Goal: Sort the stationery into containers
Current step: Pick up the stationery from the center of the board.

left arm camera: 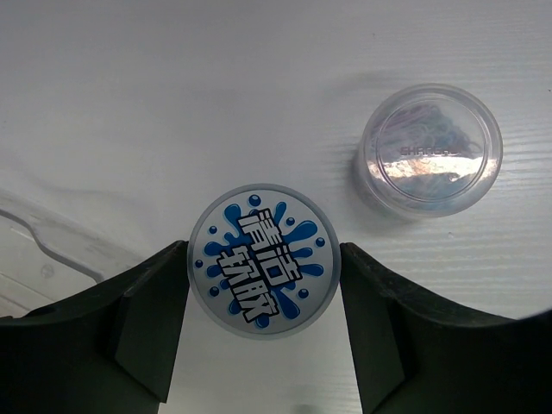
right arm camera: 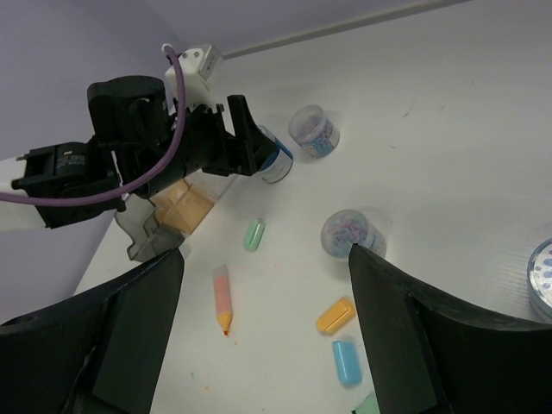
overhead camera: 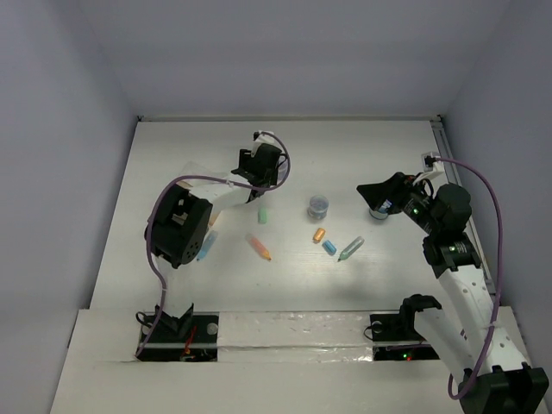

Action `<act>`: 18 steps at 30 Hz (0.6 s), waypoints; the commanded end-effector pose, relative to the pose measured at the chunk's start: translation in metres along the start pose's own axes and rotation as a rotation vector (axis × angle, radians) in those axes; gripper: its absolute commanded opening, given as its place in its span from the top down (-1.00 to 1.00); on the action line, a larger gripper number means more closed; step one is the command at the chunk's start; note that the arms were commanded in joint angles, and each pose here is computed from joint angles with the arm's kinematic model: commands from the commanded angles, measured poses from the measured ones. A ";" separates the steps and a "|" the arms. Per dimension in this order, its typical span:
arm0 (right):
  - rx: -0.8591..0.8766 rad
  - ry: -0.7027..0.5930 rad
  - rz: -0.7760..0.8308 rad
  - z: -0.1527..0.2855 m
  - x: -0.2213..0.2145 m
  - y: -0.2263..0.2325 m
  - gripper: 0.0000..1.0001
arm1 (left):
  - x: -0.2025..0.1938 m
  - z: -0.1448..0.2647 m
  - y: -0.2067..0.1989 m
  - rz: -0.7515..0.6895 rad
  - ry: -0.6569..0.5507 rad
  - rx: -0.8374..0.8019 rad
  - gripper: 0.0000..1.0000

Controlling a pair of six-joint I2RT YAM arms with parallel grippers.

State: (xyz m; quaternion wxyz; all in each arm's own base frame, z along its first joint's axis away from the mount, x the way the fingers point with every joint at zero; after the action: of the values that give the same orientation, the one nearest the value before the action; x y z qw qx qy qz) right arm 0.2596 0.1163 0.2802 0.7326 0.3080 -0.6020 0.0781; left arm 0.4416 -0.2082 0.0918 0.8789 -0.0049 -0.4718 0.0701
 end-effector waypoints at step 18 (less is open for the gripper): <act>0.030 -0.043 0.042 -0.002 0.010 0.007 -0.29 | 0.130 0.078 0.104 0.417 -0.248 0.041 0.79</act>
State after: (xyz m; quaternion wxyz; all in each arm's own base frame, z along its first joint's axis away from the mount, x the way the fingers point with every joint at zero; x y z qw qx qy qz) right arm 0.2585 0.1195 0.2811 0.7303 0.3118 -0.6020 0.0836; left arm 0.4336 -0.1222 0.2498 0.7831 -0.0923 -0.5781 0.2099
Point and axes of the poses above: each gripper's point midway between its finger pads, its own z axis back along the fingers, its own y axis along the line the jaws close on, x = y × z, the point moved 2 cm from there along z, back along the fingers, and after that the axes turned 13 degrees about z, right-handed, at the moved point
